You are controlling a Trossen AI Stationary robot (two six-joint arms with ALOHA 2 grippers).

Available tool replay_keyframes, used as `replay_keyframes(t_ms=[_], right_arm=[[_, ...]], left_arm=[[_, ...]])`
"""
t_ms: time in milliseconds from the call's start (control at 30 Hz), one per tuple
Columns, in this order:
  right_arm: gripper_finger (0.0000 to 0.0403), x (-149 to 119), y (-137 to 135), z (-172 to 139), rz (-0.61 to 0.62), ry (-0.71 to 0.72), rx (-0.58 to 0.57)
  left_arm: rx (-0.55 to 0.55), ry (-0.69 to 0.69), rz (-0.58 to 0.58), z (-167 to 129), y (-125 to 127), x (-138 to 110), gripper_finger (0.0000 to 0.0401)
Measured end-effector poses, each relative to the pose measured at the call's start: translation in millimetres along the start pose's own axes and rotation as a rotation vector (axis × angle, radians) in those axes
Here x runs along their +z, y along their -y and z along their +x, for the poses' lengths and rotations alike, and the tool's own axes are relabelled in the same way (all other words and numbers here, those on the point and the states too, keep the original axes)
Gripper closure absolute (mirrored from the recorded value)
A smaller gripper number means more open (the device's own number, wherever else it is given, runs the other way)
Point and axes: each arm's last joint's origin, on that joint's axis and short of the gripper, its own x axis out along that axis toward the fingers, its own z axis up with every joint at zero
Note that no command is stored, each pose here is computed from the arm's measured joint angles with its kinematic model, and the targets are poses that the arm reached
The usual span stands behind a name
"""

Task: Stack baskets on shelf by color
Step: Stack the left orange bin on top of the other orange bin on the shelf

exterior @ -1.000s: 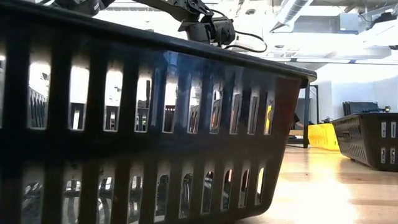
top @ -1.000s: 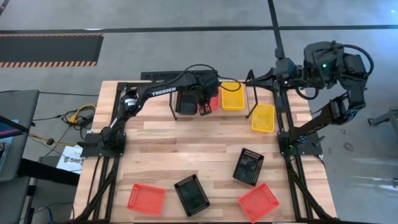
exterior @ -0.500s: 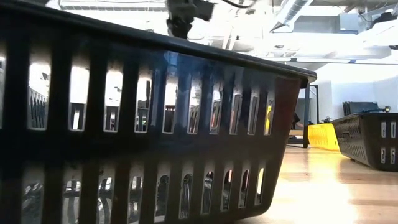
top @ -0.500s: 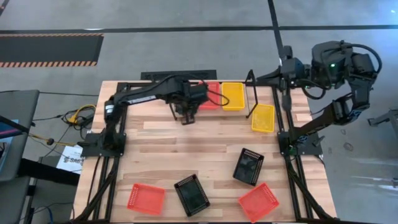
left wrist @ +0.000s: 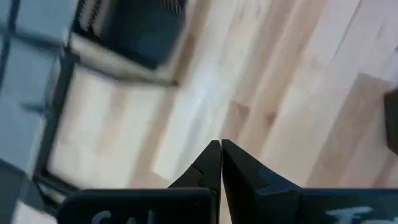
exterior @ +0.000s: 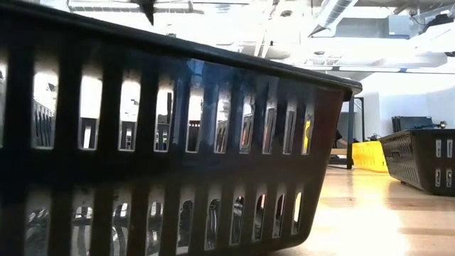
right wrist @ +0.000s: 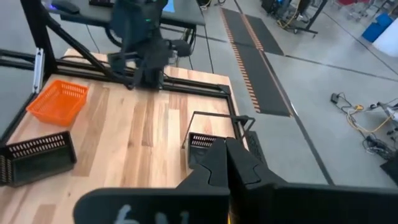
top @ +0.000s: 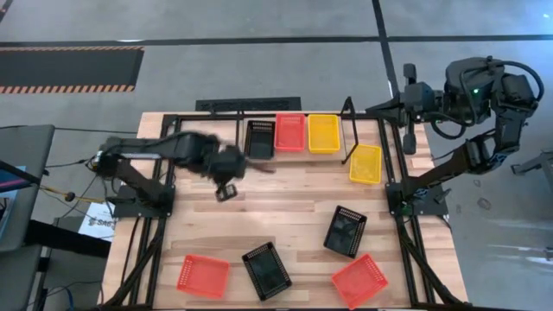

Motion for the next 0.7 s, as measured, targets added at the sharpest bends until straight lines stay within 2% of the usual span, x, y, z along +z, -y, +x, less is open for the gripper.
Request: replay_keyframes(t_ms=[133, 233, 300, 367, 467, 600, 667, 700], right_arm=[[0.0402, 0.3, 0.0, 0.5, -0.031, 0.001, 0.0], [0.0402, 1.6, -0.2, 3.5, -0.041, 0.001, 0.0], [0.0402, 1.9, -0.4, 5.2, -0.042, -0.001, 0.0], [0.0402, 3.3, -0.8, 9.1, -0.042, -0.003, 0.001], [0.0402, 3.7, -1.1, 11.8, -0.043, -0.008, 0.003], [0.0402, 6.4, -1.5, 17.7, -0.042, -0.004, 0.002], [0.0402, 7.5, -2.0, 21.7, -0.043, -0.006, 0.004], [0.0402, 9.3, -2.2, 25.1, -0.042, 0.0, 0.003]], left_arm=[[-0.01, -0.027, -0.156, 13.7, 13.4, -37.0, 0.0401], [-0.079, -0.064, -0.224, 27.0, 24.3, -61.4, 0.0401], [-0.175, -0.092, -0.178, 38.6, 40.1, -72.3, 0.0401], [-0.256, -0.093, -0.084, 47.3, 57.4, -81.4, 0.0401], [-0.276, -0.114, 0.009, 60.7, 77.4, -95.9, 0.0401], [-0.195, -0.21, -0.064, 81.3, 84.4, -116.8, 0.0401], [-0.212, -0.286, -0.077, 90.8, 86.0, -125.9, 0.0401], [-0.253, -0.339, -0.066, 95.2, 87.4, -129.5, 0.0401]])
